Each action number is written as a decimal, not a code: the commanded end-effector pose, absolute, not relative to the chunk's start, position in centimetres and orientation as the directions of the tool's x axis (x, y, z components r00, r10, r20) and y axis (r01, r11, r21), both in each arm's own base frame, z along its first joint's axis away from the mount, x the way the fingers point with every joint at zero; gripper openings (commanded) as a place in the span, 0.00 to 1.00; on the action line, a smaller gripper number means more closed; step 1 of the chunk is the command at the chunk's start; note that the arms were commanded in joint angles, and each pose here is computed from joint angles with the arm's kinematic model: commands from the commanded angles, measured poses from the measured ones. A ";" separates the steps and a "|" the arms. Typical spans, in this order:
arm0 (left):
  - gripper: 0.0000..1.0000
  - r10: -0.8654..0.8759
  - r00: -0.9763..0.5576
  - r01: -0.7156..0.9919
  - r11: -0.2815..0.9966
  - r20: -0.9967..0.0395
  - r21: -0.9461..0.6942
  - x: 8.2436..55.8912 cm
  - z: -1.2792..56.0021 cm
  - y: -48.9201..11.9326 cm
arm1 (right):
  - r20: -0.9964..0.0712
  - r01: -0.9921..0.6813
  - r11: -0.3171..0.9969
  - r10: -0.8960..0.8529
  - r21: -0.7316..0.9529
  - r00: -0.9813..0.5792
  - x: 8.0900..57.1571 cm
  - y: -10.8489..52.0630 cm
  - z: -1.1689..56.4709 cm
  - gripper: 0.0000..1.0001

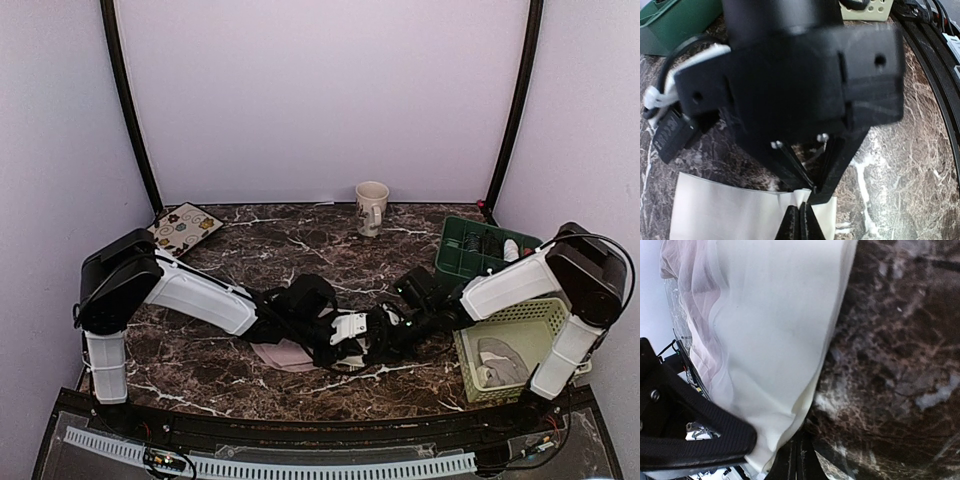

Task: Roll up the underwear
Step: Smooth out the underwear at the center of the board, then move the underwear to the center of the board, then smooth out the underwear at the center of the board, then pick up the underwear from the center of the board.

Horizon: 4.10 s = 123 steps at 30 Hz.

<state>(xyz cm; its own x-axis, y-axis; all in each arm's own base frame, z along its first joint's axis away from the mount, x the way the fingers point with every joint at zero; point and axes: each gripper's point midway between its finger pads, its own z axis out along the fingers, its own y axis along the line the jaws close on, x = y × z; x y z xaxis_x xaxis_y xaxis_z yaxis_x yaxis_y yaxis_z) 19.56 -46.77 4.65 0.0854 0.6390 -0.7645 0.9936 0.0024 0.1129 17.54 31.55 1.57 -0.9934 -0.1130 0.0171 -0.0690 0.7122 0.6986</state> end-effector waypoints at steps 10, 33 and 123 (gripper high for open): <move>0.44 0.602 0.002 0.995 0.078 -0.798 0.062 18.8 11.1 -44.6 | -0.025 -0.160 0.798 -0.178 0.581 -0.984 15.6 27.4 3.7 0.17; 0.38 0.601 -0.615 0.775 0.579 -0.510 -0.252 18.5 4.7 -29.6 | -0.053 -0.340 0.708 -0.394 0.619 -0.917 17.7 36.6 1.3 0.18; 0.90 0.607 0.052 0.985 0.100 -0.793 0.141 16.4 12.9 -29.4 | -0.783 -0.971 0.151 -0.620 -0.186 0.054 15.7 32.5 14.0 0.53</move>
